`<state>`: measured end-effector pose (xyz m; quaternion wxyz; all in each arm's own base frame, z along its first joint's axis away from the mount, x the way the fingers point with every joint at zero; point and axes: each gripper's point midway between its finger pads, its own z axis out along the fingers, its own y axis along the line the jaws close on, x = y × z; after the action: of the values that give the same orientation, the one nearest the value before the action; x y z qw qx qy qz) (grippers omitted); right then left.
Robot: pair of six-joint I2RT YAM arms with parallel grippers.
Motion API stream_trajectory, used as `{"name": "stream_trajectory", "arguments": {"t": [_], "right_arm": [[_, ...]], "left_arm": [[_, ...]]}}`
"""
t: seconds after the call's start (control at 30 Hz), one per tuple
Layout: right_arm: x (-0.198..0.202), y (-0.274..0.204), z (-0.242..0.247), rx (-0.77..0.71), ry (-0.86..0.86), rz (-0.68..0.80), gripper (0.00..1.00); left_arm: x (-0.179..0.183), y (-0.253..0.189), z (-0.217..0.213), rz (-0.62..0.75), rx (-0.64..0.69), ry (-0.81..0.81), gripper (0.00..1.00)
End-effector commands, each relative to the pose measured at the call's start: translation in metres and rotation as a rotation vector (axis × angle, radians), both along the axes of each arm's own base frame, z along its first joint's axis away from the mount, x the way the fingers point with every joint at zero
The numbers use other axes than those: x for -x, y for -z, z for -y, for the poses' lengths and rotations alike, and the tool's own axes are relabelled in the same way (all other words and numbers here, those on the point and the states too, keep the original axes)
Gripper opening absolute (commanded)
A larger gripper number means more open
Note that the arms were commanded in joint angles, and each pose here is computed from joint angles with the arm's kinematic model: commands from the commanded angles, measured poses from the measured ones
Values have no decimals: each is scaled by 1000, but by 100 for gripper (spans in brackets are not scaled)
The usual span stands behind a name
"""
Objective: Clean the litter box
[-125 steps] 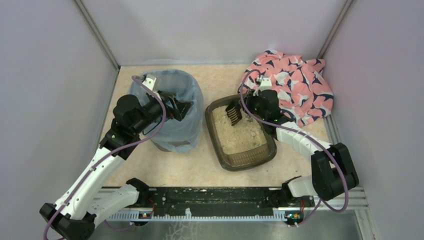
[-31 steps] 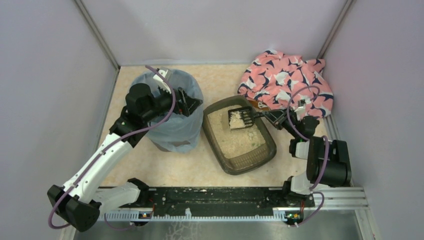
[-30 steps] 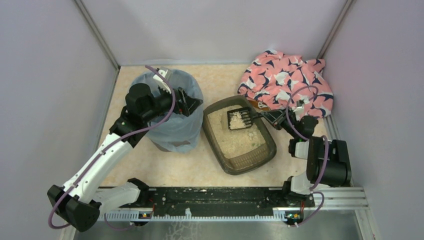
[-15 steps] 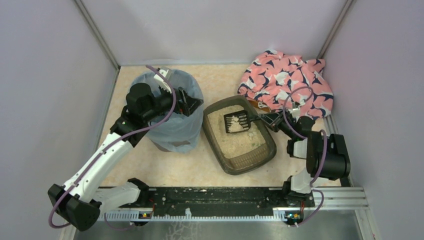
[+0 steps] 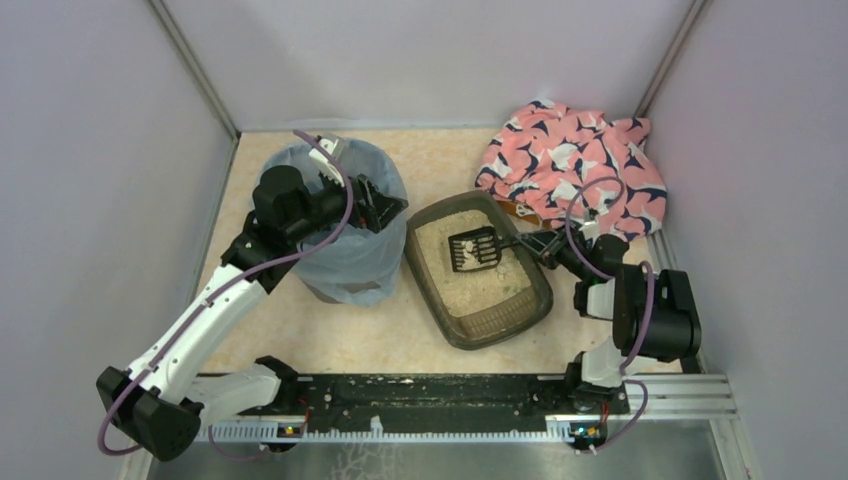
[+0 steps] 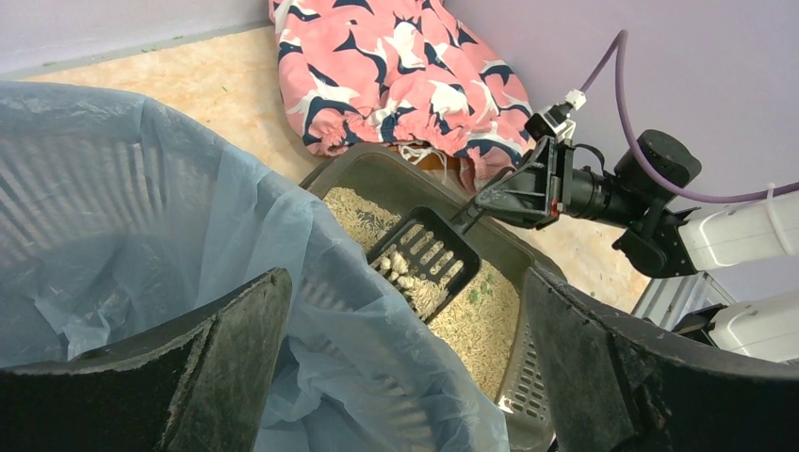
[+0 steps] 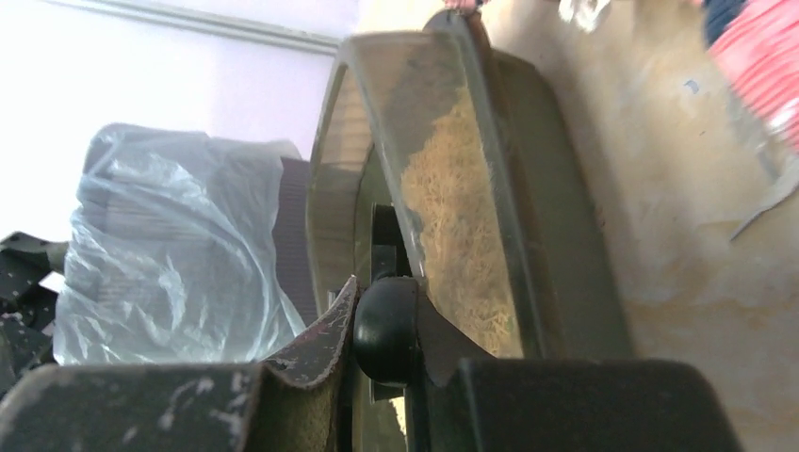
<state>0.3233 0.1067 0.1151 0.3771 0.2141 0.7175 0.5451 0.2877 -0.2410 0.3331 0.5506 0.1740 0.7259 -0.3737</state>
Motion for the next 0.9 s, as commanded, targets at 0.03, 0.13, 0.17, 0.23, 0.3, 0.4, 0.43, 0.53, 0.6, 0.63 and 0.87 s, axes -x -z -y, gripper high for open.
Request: {"name": "stream_trajectory", "arguments": {"t": [0.03,0.13,0.17,0.23,0.3,0.4,0.43,0.53,0.6,0.63,0.87], "right_arm": [[-5,-23,-8,1,-43,111,0],[-9,-12,13,15,47,79,0],[-9,-12,19,9,63,80,0],[-4,-21,-1,-19,-25,110,0],[-6,-21,8,-25,4,110,0],[-9,-15,26,-12,67,99,0],[-7,-18,10,-21,7,107,0],[-5,-15,9,-26,19,100,0],[-7,-12,19,-19,64,97,0],[-4,-17,7,-27,16,112,0],[-3,-44,16,-32,42,155,0]], "left_arm": [[3,-11,-1,41,27,8,99],[2,-9,-2,43,14,3,99],[2,-8,-3,36,4,-1,99],[3,-8,-4,43,7,-3,99],[3,-8,-5,54,11,-8,99],[5,-8,-5,42,-1,-4,99],[5,-9,-5,48,3,-1,99],[2,-8,-4,57,-9,-1,99],[2,-7,-4,41,-21,7,99],[3,-8,-2,39,-17,13,99],[7,-11,1,36,24,27,99]]}}
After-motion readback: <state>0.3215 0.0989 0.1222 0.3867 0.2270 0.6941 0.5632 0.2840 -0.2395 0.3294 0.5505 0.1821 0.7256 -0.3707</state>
